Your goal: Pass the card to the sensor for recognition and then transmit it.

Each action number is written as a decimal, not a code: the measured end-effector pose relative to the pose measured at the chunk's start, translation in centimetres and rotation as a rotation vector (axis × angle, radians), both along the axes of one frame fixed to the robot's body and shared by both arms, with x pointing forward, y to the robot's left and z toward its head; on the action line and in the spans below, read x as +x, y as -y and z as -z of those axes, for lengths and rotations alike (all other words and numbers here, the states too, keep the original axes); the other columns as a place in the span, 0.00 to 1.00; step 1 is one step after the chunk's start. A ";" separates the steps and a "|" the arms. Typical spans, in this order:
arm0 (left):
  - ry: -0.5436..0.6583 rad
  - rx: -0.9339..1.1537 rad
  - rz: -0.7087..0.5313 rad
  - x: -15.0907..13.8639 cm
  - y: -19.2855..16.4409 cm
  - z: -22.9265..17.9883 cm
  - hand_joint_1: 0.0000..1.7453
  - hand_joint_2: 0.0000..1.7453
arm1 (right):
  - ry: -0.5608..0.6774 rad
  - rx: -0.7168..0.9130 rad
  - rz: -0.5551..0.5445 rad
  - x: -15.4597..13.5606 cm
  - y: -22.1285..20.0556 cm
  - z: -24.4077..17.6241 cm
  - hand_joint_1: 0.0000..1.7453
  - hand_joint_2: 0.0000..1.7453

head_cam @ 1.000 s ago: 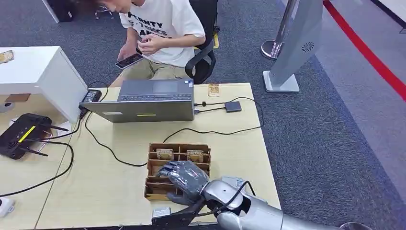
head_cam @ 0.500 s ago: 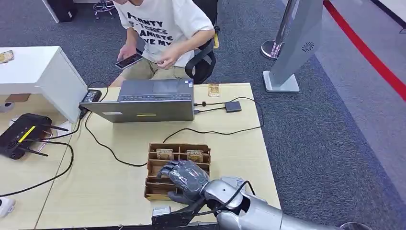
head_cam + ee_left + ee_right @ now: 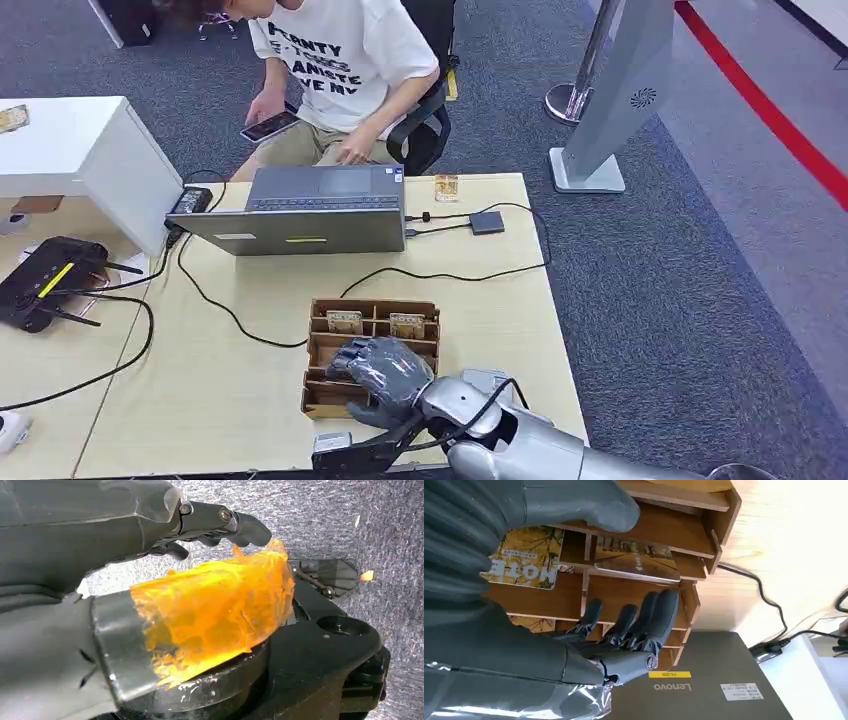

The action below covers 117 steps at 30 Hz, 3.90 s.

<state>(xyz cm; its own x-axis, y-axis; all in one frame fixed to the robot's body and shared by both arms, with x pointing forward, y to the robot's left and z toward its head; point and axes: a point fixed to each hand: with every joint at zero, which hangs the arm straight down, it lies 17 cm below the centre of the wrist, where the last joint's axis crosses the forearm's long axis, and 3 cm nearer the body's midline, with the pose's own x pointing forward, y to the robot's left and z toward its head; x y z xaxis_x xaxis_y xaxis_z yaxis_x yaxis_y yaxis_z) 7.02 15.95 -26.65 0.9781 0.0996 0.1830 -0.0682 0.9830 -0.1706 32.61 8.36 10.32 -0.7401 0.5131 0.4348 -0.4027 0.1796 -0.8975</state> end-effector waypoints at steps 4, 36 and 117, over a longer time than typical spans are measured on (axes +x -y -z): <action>0.001 -0.001 0.000 0.0 0.1 0.0 0.00 0.00 | -0.002 -0.003 0.000 0.0 -0.1 0.1 0.42 1.00; 0.004 -0.012 -0.015 0.1 0.5 -0.1 0.00 0.00 | 0.032 -0.050 0.005 0.3 0.0 1.0 0.81 1.00; 0.070 0.205 0.329 1.6 -4.1 0.7 0.00 0.00 | 0.762 0.449 0.545 12.9 10.2 -24.0 1.00 1.00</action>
<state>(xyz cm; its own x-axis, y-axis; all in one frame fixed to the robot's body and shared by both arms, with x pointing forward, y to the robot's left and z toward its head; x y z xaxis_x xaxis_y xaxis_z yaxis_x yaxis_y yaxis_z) 8.60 20.07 -27.33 0.9363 -0.2623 0.2337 0.2607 0.9647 0.0381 45.53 -1.86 34.31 -0.6153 0.7669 0.1824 0.4797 0.5479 -0.6853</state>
